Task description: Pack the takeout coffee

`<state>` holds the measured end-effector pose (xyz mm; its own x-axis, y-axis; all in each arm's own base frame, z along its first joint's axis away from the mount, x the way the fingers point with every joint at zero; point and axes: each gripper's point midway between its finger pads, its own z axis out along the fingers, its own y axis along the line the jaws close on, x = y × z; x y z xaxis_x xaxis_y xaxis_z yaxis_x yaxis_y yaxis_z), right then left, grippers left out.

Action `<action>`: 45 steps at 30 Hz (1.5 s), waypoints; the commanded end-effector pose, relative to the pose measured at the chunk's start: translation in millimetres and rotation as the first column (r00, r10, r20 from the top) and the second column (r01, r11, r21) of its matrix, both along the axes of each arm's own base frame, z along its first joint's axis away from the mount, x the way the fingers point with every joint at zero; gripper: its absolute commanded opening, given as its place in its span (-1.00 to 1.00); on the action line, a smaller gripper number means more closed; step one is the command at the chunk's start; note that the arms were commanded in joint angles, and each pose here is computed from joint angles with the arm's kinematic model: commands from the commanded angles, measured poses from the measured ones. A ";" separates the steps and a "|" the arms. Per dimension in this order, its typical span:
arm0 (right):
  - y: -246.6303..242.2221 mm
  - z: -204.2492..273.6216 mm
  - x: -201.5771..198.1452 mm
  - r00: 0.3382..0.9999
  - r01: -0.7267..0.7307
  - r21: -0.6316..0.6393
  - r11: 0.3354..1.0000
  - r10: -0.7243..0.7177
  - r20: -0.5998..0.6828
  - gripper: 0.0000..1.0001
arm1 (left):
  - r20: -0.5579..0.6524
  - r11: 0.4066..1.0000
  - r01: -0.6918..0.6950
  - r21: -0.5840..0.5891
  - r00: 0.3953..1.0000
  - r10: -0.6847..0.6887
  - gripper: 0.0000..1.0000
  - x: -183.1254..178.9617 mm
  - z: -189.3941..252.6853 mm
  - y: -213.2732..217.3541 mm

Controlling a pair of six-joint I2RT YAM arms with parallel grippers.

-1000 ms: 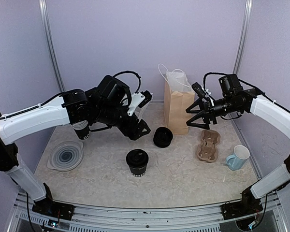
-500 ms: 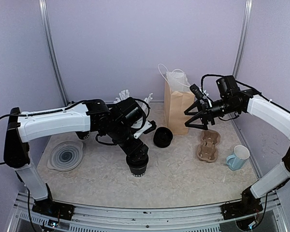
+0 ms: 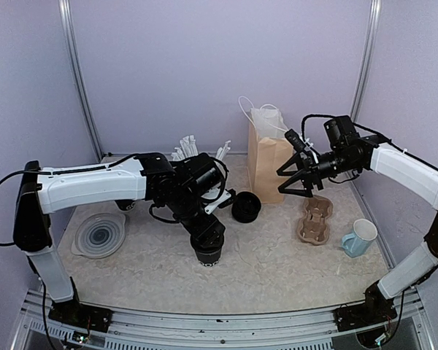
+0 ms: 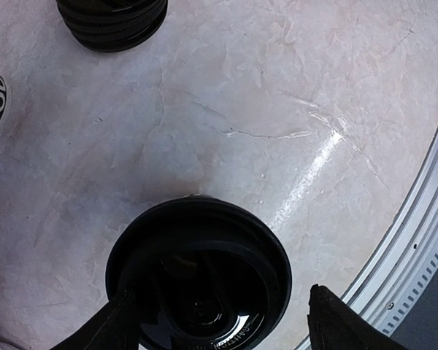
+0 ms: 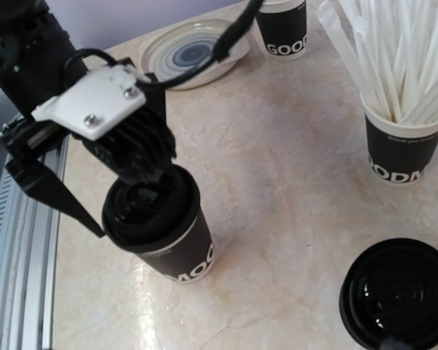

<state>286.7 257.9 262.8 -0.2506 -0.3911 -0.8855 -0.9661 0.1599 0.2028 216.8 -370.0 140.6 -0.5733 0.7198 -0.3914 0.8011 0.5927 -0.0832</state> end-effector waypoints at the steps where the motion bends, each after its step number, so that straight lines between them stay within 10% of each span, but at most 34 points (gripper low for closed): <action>1: 2.1 5.1 -1.3 1.000 -0.027 0.020 0.999 0.027 -0.014 0.90 | 0.008 1.000 -0.019 0.023 1.000 0.019 0.58 2.5 0.4 0.0; 18: 4.9 1.8 2.3 0.998 -0.038 0.020 0.999 0.038 -0.046 0.88 | 0.033 0.997 -0.041 0.072 0.999 0.038 0.97 5.0 -5.0 4.4; 45: 5.7 -1.2 1.9 0.997 -0.044 0.021 0.999 0.046 -0.066 0.83 | 0.041 0.969 -0.219 0.117 0.976 0.216 0.34 41.4 -4.4 65.4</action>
<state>286.9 261.9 254.5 -0.2963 -0.3971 -0.8686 -0.9551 0.1288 0.2669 235.7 -348.6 128.5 -0.6440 0.6877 -0.3352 0.7348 0.6779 -0.0210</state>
